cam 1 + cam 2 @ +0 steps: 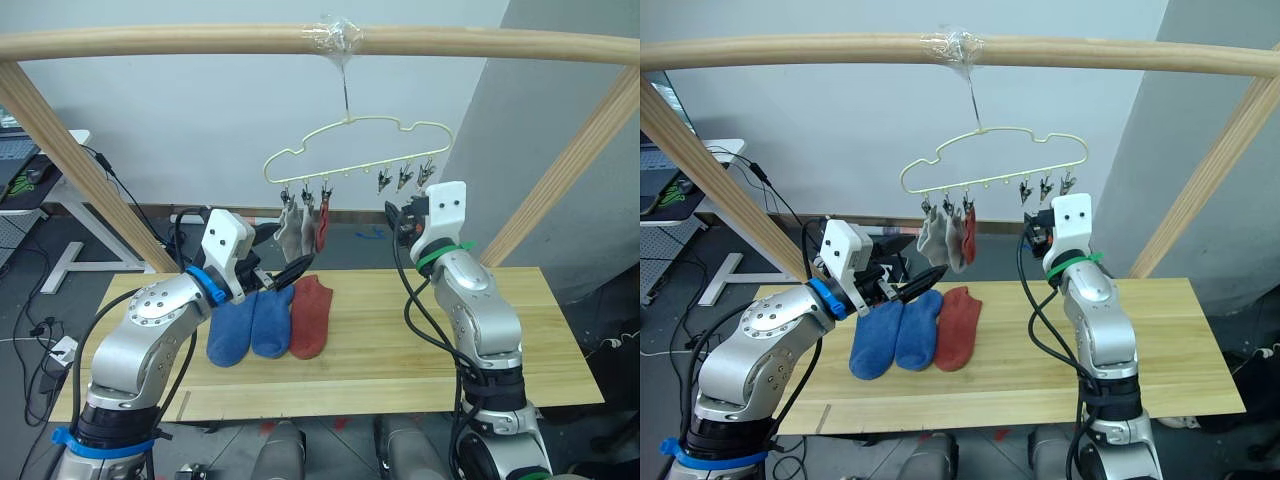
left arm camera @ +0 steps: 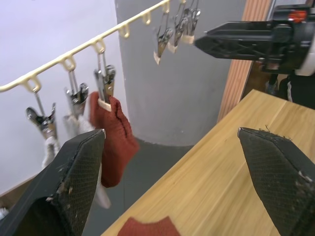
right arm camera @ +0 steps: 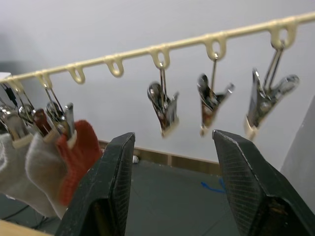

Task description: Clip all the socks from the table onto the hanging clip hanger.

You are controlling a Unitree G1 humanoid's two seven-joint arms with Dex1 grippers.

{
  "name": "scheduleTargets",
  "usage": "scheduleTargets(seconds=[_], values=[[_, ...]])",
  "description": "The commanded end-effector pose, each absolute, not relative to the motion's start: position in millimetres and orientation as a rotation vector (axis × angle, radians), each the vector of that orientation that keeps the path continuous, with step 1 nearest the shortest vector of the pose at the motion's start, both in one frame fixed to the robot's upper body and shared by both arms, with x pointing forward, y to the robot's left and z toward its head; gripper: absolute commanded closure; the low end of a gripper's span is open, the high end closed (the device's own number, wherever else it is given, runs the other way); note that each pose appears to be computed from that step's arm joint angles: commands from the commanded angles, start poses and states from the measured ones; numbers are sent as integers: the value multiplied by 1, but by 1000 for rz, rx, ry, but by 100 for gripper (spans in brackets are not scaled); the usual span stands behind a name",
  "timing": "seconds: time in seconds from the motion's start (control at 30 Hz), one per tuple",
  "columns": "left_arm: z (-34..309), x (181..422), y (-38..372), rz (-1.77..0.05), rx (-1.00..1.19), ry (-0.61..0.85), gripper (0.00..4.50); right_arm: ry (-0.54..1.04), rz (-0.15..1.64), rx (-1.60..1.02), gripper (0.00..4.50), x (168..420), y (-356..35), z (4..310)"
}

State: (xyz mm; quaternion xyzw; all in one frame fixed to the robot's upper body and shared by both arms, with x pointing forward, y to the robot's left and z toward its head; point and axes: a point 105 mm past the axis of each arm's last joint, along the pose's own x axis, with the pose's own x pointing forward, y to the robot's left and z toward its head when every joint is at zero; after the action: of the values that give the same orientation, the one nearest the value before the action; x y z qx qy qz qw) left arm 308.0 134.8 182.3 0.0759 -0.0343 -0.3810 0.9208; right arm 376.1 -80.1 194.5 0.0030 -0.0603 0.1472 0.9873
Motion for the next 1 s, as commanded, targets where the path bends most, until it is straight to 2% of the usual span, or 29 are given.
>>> scheduleTargets(seconds=[0.03, 0.6, 0.9, 1.0], values=[[196, 305, 130, -776, 169, -129, 0, -157, 297, 45, 189, 382, -75, 205], [201, 304, 130, -746, 160, -146, 0, -148, 298, 58, 189, 405, -64, 207], [209, 305, 131, -741, 176, -175, 0, -177, 349, 69, 189, 411, -46, 217], [217, 312, 135, -724, 191, -201, 0, -186, 367, 74, 189, 413, -37, 220]])
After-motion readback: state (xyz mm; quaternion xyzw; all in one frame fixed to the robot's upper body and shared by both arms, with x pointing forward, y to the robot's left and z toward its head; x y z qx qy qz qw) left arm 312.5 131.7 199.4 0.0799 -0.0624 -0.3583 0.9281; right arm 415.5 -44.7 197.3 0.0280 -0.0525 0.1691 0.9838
